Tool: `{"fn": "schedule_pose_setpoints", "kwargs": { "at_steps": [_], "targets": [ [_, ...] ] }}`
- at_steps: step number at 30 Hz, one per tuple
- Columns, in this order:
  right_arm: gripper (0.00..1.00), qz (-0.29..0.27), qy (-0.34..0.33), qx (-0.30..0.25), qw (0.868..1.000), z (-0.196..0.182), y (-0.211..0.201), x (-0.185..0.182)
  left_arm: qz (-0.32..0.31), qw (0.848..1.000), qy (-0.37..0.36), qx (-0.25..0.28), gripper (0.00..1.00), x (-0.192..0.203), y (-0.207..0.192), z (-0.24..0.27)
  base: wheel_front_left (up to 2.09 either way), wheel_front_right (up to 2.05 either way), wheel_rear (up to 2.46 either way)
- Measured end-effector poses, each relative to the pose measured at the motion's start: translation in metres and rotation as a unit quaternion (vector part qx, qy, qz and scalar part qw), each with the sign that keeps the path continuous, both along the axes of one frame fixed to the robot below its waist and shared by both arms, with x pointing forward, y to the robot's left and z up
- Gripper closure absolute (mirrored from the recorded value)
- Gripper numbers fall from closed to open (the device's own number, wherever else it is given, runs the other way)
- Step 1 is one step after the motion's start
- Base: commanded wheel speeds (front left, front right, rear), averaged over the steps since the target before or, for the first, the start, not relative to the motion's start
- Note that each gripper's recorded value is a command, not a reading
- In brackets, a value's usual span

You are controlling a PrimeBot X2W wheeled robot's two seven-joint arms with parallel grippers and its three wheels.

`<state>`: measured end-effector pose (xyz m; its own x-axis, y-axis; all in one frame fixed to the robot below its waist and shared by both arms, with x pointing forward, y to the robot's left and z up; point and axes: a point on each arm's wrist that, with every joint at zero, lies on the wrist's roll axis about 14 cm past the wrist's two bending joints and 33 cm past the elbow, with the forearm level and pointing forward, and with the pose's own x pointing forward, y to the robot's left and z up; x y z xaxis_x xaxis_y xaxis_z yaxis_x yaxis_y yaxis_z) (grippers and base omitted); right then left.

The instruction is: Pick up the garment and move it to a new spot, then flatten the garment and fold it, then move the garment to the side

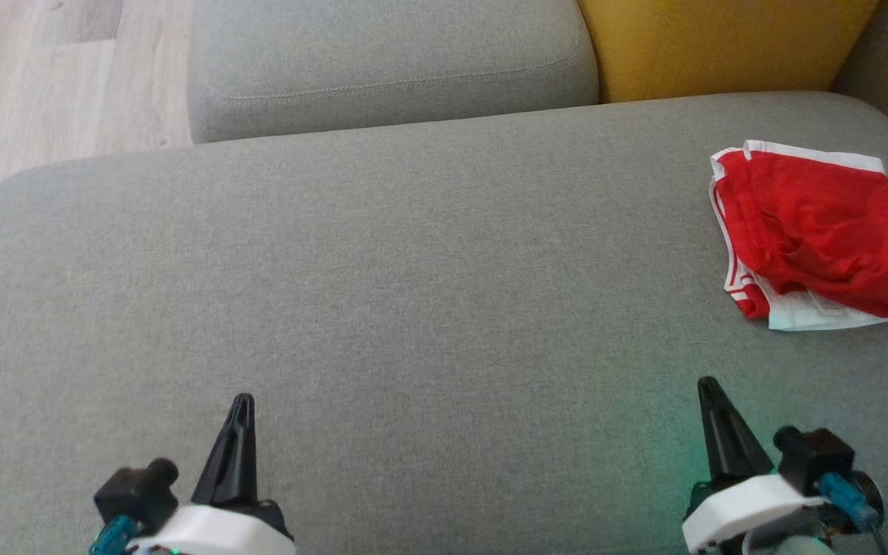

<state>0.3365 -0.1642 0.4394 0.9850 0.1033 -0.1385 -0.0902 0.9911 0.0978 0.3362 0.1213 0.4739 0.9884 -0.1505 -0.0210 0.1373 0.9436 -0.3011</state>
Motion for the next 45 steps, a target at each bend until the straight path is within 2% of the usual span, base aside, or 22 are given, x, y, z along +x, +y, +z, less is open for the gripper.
{"fn": "schedule_pose_setpoints", "kwargs": {
  "at_steps": [23,45],
  "targets": [
    [1.0,-0.055,0.024,0.126,0.99,-0.002,-0.014,0.003,0.028,0.992,0.047,-0.112,1.0,0.004,0.011,-0.009,0.0,0.0,0.0],
    [1.0,-0.093,0.028,0.245,0.965,0.005,-0.024,0.012,0.054,0.972,0.071,-0.215,1.0,0.011,0.024,-0.011,0.0,0.0,0.0]
  ]
}}
